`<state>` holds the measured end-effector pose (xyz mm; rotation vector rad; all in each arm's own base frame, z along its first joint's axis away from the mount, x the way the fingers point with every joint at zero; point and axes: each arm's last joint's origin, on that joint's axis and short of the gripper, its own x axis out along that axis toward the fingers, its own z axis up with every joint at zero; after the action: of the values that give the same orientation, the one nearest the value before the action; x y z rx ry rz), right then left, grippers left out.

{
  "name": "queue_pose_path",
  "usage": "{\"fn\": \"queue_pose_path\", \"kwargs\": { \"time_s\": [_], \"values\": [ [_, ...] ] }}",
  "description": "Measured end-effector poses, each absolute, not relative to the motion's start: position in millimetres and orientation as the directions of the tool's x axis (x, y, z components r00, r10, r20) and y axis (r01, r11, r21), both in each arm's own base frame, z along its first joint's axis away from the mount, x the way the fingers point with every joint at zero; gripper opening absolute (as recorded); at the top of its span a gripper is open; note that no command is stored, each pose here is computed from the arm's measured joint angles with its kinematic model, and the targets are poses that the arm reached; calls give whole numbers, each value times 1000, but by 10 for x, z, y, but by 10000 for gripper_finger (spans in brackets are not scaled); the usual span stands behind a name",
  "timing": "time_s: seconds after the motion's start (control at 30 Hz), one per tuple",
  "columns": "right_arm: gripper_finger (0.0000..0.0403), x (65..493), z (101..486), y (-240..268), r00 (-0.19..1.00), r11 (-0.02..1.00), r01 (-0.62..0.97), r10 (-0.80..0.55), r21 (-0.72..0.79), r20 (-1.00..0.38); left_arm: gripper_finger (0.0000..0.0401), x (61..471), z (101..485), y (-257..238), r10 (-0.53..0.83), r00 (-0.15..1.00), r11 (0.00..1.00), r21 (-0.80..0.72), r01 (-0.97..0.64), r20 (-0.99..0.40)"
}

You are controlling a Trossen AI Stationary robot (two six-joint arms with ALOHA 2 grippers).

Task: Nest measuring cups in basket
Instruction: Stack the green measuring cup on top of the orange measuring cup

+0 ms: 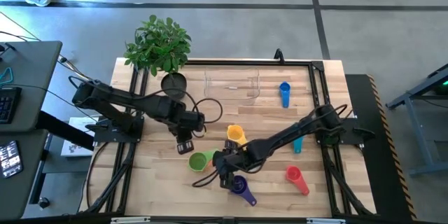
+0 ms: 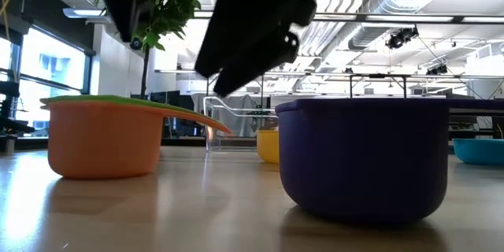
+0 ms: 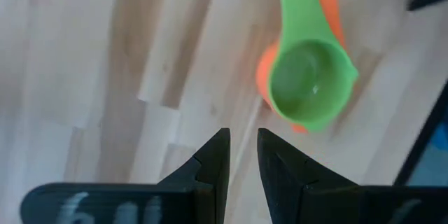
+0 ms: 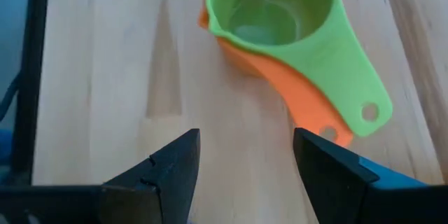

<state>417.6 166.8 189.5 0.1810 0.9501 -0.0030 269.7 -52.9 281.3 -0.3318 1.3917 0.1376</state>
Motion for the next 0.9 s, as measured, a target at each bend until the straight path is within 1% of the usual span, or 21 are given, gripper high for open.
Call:
{"fn": "queue_pose_path", "kwargs": {
  "time_s": [0.2,0.3,0.5,0.6,0.73,0.9],
  "values": [
    [220,4216,1780,1655,594,984,148,-8,100,-805,62,2535,2875,-618,-113,114,956,-139,-257,-987],
    [220,4217,1781,1643,603,982,174,-49,72,-797,62,2463,2922,-660,-115,111,960,-139,-242,-987],
    [220,4247,1775,1535,593,944,301,-74,135,-802,62,2327,3033,-765,-132,143,959,-163,-230,-981],
    [220,4279,1790,1479,605,931,328,-75,162,-793,62,2244,3094,-822,-145,161,958,-180,-224,-976],
    [220,4281,1879,1422,613,928,318,-45,194,-789,62,2124,3190,-875,-168,196,953,-210,-218,-966],
    [220,4304,2031,1254,621,938,247,38,242,-783,62,1983,3301,-904,-191,243,944,-246,-219,-951]
  ]
}}
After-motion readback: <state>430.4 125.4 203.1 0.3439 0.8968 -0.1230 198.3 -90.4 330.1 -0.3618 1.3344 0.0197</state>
